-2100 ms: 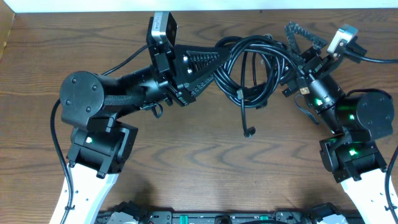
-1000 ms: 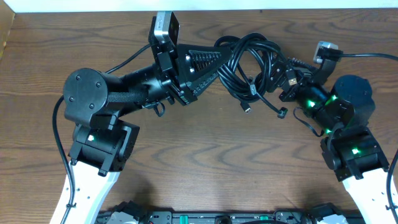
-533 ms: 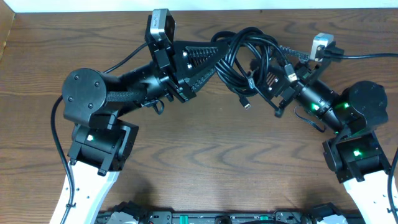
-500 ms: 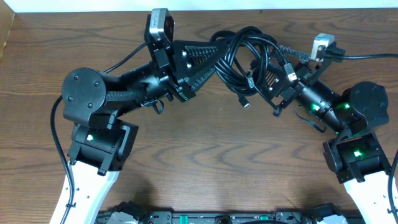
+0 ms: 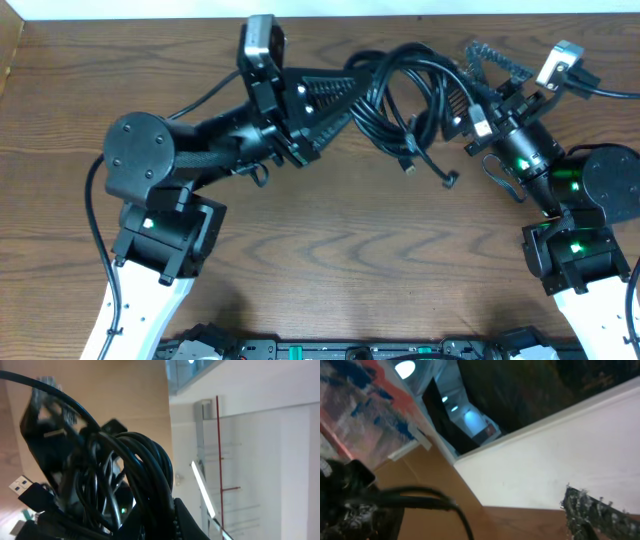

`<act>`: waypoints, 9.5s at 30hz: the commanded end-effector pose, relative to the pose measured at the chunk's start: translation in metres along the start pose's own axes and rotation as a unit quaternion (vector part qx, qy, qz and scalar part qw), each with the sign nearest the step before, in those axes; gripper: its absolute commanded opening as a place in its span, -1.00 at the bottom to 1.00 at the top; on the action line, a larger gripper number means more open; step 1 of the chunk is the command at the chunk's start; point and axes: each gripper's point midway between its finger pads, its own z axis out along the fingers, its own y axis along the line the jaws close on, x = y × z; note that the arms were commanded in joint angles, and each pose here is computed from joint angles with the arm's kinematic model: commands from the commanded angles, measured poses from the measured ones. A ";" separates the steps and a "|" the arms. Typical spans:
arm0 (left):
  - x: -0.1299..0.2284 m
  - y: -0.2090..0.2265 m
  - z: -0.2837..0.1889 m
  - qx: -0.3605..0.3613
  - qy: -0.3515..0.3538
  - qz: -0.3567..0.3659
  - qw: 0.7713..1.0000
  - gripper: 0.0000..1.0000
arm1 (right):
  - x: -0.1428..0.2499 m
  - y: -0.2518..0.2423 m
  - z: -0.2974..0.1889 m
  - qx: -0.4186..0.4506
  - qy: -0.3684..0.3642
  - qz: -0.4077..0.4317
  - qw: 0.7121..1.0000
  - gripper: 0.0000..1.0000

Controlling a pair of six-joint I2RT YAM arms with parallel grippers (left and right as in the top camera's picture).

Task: Untangle cables

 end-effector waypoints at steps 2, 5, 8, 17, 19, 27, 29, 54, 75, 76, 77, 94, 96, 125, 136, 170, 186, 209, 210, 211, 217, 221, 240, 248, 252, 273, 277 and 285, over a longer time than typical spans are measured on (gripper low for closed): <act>0.026 -0.014 0.005 0.014 0.036 0.015 0.999 -0.85 | -0.010 -0.002 0.004 0.002 -0.024 0.001 1.000 0.99; 0.032 -0.013 0.007 0.015 0.046 0.012 0.999 -0.85 | -0.007 -0.010 0.007 0.014 -0.023 -0.003 1.000 0.99; 0.032 -0.013 0.007 0.014 0.047 0.012 0.999 -0.85 | -0.002 -0.024 0.009 0.043 -0.018 -0.003 0.999 0.97; 0.034 -0.017 0.006 0.021 0.049 0.018 0.998 -0.85 | 0.017 -0.078 -0.003 0.175 0.005 -0.016 0.984 0.98; 0.034 -0.018 0.006 0.022 0.049 0.016 0.998 -0.85 | 0.025 -0.089 -0.007 0.200 0.022 -0.022 0.979 0.97; 0.033 -0.019 0.006 0.024 0.044 0.017 0.999 -0.85 | 0.052 -0.118 -0.026 0.269 0.086 -0.057 0.958 0.96; 0.033 -0.019 0.006 0.024 0.044 0.017 0.999 -0.85 | 0.056 -0.125 -0.032 0.291 0.094 -0.059 0.950 0.96; 0.005 -0.022 -0.001 0.029 -0.014 0.074 0.997 -0.85 | 0.051 -0.143 -0.100 0.419 0.116 -0.107 0.894 0.98; -0.029 0.008 -0.015 -0.029 0.001 0.308 0.951 -0.85 | 0.077 -0.091 -0.091 0.251 0.224 -0.217 0.916 0.99; -0.028 0.009 -0.015 -0.029 0.002 0.308 0.951 -0.85 | 0.078 -0.096 -0.095 0.264 0.228 -0.217 0.912 0.99; -0.028 0.009 -0.015 -0.029 0.002 0.308 0.951 -0.85 | 0.078 -0.102 -0.100 0.284 0.231 -0.219 0.904 0.99; -0.029 0.006 -0.015 -0.025 -0.006 0.214 0.977 -0.85 | 0.077 -0.096 -0.094 0.304 0.167 -0.029 0.937 0.99; -0.027 0.005 -0.016 -0.023 -0.002 0.203 0.979 -0.85 | 0.071 -0.094 -0.088 0.302 0.145 -0.001 0.942 0.99; 0.009 -0.019 -0.023 0.003 0.035 0.187 0.982 -0.84 | 0.111 -0.172 -0.027 0.329 0.181 -0.041 0.926 0.88; 0.013 -0.030 -0.024 0.021 0.035 0.214 0.976 -0.85 | 0.135 -0.184 -0.059 0.373 0.252 -0.054 0.891 0.99; 0.050 0.058 -0.021 -0.009 0.276 0.310 0.910 -0.85 | 0.096 0.020 -0.108 -0.035 0.248 -0.290 0.924 0.85; 0.112 0.066 -0.013 0.068 0.381 0.359 0.849 -0.85 | 0.096 0.053 -0.109 -0.139 0.227 -0.329 0.906 0.70; 0.109 0.070 -0.010 0.068 0.370 0.370 0.849 -0.85 | 0.099 0.066 -0.112 -0.177 0.226 -0.324 0.901 -0.98; 0.108 0.070 -0.010 0.067 0.369 0.370 0.850 -0.85 | 0.099 0.065 -0.112 -0.174 0.228 -0.323 0.902 -0.98; 0.108 0.070 -0.009 0.066 0.366 0.371 0.851 -0.85 | 0.100 0.064 -0.112 -0.172 0.230 -0.322 0.902 -0.98; 0.107 0.070 -0.008 0.063 0.364 0.366 0.854 0.82 | 0.099 0.040 -0.109 -0.101 0.241 -0.311 0.914 -0.98; 0.103 0.070 -0.009 0.046 0.361 0.335 0.869 0.89 | 0.092 0.012 -0.107 -0.008 0.242 -0.290 0.926 -0.98; 0.016 0.165 0.003 -0.224 0.135 0.307 0.915 0.92 | 0.071 -0.037 -0.112 0.152 0.218 -0.274 0.924 -0.98; 0.015 0.176 0.014 -0.261 0.108 0.384 0.879 0.91 | 0.071 -0.044 -0.116 0.174 0.221 -0.266 0.922 -0.98; 0.025 0.178 0.021 -0.255 0.125 0.433 0.856 0.91 | 0.075 -0.047 -0.118 0.180 0.230 -0.263 0.920 -0.98; 0.019 0.168 0.032 -0.257 0.086 0.484 0.832 0.18 | 0.089 -0.037 -0.116 0.137 0.253 -0.247 0.925 -0.98; 0.019 0.168 0.032 -0.257 0.086 0.484 0.832 -0.36 | 0.089 -0.037 -0.116 0.138 0.253 -0.247 0.925 -0.98; 0.019 0.167 0.032 -0.258 0.078 0.461 0.846 -0.85 | 0.091 -0.040 -0.118 0.143 0.260 -0.251 0.922 -0.98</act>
